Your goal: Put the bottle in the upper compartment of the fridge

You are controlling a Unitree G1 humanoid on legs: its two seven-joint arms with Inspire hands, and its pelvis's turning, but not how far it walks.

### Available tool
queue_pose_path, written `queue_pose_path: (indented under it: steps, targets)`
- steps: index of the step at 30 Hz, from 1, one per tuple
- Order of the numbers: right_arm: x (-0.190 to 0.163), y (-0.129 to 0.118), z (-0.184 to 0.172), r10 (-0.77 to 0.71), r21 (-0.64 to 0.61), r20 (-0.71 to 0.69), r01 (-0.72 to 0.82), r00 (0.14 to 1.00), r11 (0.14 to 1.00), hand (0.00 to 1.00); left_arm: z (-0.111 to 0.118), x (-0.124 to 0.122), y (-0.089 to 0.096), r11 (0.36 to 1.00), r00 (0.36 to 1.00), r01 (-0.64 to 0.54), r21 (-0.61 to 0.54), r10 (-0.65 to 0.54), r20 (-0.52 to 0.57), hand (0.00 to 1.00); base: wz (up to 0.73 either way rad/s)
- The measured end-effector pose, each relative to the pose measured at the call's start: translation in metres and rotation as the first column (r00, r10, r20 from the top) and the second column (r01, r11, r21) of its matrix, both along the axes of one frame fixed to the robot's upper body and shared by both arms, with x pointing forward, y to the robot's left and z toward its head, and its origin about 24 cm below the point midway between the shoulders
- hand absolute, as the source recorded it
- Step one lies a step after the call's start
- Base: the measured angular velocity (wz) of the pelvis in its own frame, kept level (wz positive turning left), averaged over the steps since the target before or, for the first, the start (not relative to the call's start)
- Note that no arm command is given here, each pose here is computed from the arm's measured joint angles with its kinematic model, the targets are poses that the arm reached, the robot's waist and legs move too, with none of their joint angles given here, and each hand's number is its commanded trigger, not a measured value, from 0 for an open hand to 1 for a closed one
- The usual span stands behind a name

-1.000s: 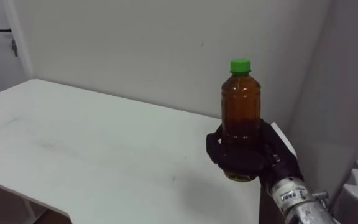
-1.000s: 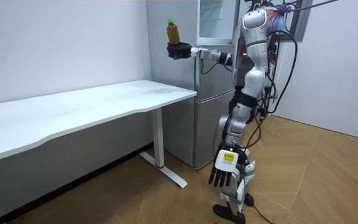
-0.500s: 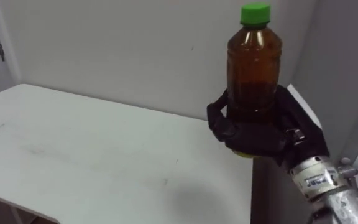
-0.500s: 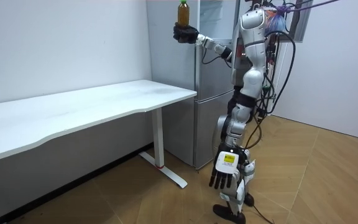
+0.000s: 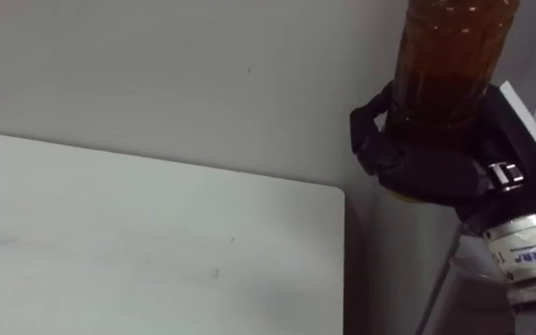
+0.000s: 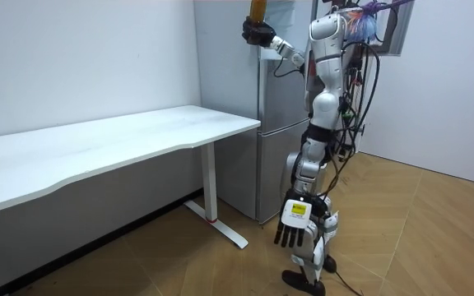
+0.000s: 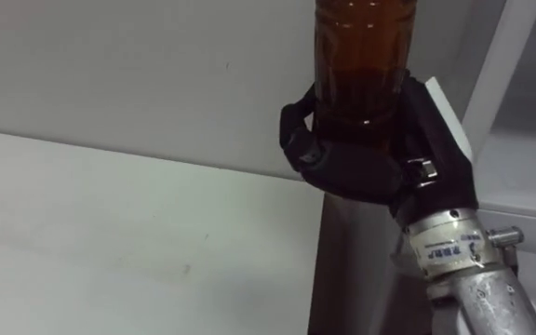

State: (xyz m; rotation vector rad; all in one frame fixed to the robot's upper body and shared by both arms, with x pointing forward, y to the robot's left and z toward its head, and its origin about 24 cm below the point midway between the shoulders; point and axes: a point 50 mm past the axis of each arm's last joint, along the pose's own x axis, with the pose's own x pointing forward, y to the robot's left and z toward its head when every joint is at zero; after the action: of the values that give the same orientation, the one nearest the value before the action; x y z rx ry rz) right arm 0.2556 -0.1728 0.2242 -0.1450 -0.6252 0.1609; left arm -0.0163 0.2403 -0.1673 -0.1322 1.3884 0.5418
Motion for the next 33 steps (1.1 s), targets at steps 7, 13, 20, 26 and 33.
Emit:
queue_pose_path:
  steps: [7, 13, 20, 26, 33]
  targets:
    - [-0.018, -0.018, 0.004, -0.050, 0.046, 0.043, 0.048, 0.998, 0.998, 1.00, 0.001, 0.000, 0.004, 0.998, 0.998, -0.060, 0.015, 0.059, 0.018, 0.00, -0.05]
    - [-0.029, -0.048, 0.006, -0.208, 0.135, 0.056, 0.199, 0.976, 0.971, 1.00, 0.002, -0.008, 0.006, 0.994, 0.995, -0.102, 0.035, 0.102, 0.012, 0.00, -0.12]
    - [-0.035, -0.068, 0.002, -0.341, 0.188, 0.041, 0.328, 0.939, 0.926, 1.00, 0.003, -0.014, 0.006, 0.994, 0.995, -0.100, 0.049, 0.100, 0.004, 0.00, -0.13]
    - [-0.030, -0.074, -0.006, -0.371, 0.199, -0.004, 0.364, 0.929, 0.910, 1.00, 0.003, -0.013, 0.005, 0.993, 0.995, -0.100, 0.060, 0.100, 0.009, 0.00, -0.06]
    - [-0.025, -0.084, -0.015, -0.424, 0.221, -0.060, 0.427, 0.904, 0.877, 1.00, 0.002, -0.013, 0.001, 0.993, 0.994, -0.108, 0.054, 0.108, 0.007, 0.00, 0.00]
